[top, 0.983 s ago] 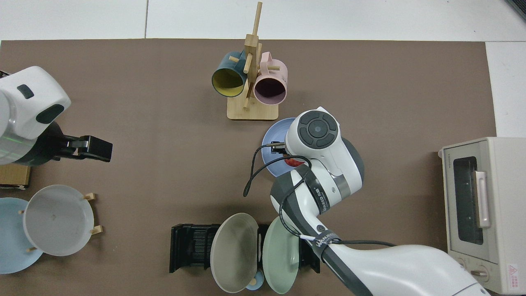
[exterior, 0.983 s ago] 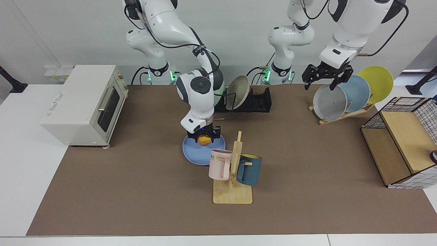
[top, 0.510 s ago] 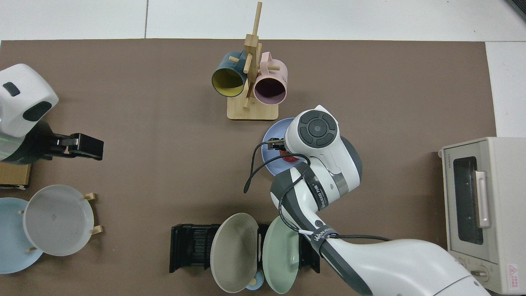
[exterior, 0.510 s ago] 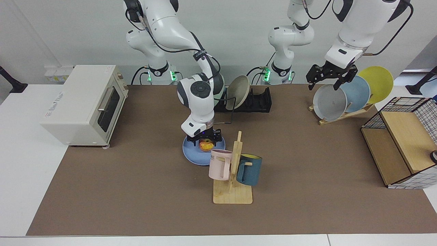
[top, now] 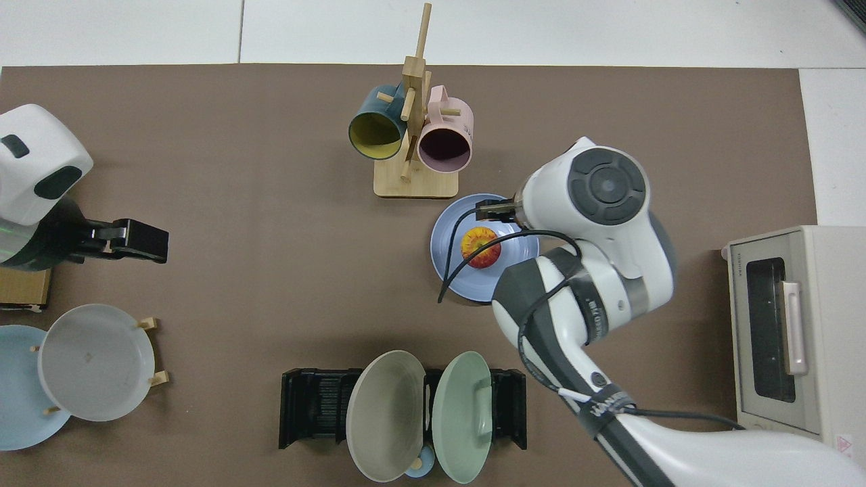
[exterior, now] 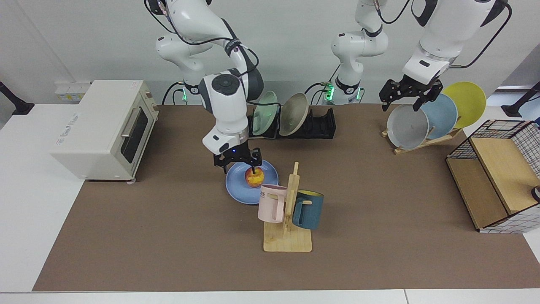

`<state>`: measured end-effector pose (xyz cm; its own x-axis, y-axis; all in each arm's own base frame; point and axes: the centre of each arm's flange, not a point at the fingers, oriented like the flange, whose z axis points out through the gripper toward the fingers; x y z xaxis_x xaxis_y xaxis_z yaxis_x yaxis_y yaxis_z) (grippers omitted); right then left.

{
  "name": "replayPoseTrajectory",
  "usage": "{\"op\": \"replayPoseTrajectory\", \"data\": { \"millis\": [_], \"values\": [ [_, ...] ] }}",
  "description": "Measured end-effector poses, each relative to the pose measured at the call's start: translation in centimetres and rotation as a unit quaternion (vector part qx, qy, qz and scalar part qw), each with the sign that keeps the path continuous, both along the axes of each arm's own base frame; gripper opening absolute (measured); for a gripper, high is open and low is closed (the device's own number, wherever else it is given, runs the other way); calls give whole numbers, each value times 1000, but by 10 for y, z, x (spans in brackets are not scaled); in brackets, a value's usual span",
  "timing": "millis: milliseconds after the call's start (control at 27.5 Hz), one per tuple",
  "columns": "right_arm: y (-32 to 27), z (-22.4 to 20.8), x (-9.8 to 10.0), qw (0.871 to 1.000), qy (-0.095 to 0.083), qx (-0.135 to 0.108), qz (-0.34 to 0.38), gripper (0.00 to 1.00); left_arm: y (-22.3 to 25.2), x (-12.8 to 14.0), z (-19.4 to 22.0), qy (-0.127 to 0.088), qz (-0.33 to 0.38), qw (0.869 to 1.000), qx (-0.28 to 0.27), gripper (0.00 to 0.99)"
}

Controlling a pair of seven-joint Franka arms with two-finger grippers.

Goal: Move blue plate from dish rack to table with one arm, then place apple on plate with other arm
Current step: 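Lower the apple onto the blue plate and open the right gripper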

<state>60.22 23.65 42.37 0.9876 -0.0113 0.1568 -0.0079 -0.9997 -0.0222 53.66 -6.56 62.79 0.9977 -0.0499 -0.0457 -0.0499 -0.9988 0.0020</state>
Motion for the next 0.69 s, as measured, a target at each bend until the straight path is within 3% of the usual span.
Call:
{"op": "replayPoseTrajectory", "data": {
  "millis": [146, 364, 692],
  "values": [
    [-60, 23, 15, 999, -14, -8, 31, 1000, 1, 0, 0, 0, 1, 1000, 0, 991],
    [-143, 29, 31, 998, -19, -25, 62, 1000, 1, 0, 0, 0, 1, 1000, 0, 991],
    [-187, 53, 23, 997, 1, -32, 65, 1000, 1, 0, 1, 0, 1, 1000, 0, 991]
  ]
}}
